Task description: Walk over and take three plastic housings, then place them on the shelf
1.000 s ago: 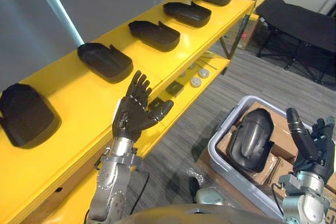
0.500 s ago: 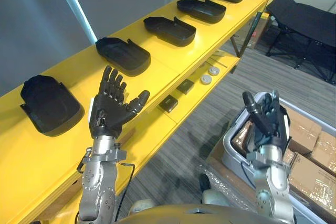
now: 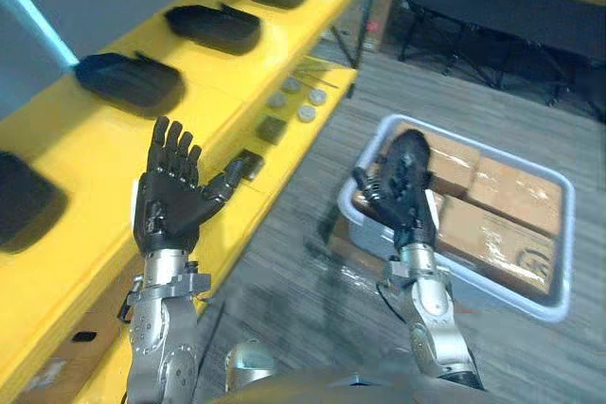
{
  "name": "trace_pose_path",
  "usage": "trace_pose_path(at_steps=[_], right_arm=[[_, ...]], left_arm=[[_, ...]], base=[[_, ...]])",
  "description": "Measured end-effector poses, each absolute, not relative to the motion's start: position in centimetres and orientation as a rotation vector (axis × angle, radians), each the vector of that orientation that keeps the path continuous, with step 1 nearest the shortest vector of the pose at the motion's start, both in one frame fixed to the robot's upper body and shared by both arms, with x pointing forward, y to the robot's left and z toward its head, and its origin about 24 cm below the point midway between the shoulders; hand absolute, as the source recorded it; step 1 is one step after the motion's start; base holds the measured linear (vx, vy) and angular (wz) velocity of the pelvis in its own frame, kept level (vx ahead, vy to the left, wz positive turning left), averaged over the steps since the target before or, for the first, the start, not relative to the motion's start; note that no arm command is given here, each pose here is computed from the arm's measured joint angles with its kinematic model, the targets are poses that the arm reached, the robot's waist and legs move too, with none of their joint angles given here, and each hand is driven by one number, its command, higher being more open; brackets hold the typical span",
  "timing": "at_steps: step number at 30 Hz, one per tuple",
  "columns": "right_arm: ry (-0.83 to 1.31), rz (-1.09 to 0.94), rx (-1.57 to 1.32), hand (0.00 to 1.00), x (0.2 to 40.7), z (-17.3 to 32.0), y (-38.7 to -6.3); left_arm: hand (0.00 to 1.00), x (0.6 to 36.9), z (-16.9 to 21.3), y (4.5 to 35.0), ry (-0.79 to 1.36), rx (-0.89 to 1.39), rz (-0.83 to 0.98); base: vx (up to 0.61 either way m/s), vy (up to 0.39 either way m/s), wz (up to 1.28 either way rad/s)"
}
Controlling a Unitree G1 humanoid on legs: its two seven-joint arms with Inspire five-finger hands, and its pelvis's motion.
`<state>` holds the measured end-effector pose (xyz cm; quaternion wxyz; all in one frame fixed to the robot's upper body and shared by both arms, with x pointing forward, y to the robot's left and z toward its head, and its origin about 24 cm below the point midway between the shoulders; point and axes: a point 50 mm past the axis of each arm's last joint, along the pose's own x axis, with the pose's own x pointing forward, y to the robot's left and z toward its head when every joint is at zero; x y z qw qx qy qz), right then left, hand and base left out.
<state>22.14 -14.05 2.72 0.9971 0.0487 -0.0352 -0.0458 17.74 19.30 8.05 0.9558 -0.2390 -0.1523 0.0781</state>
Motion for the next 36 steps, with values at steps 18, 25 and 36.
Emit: trace_pose_path(at_steps=[18, 25, 36], right_arm=[[0.102, -0.209, -0.152, 1.00, 23.5, 0.6, -20.3], [0.182, -0.280, -0.250, 1.00, 28.2, 0.9, -22.9], [-0.046, -0.535, -0.346, 1.00, 35.2, 11.5, -28.1]], left_arm=[[1.00, 17.9, 5.5, 15.5, -0.151, -0.569, 0.040], [1.00, 18.5, 6.1, 16.8, -0.164, -0.480, 0.005], [1.00, 19.2, 7.1, 17.2, -0.237, -0.480, 0.001]], base=[[0.06, -0.059, -0.45], [-0.10, 0.080, 0.26], [-0.13, 0.041, 0.23]])
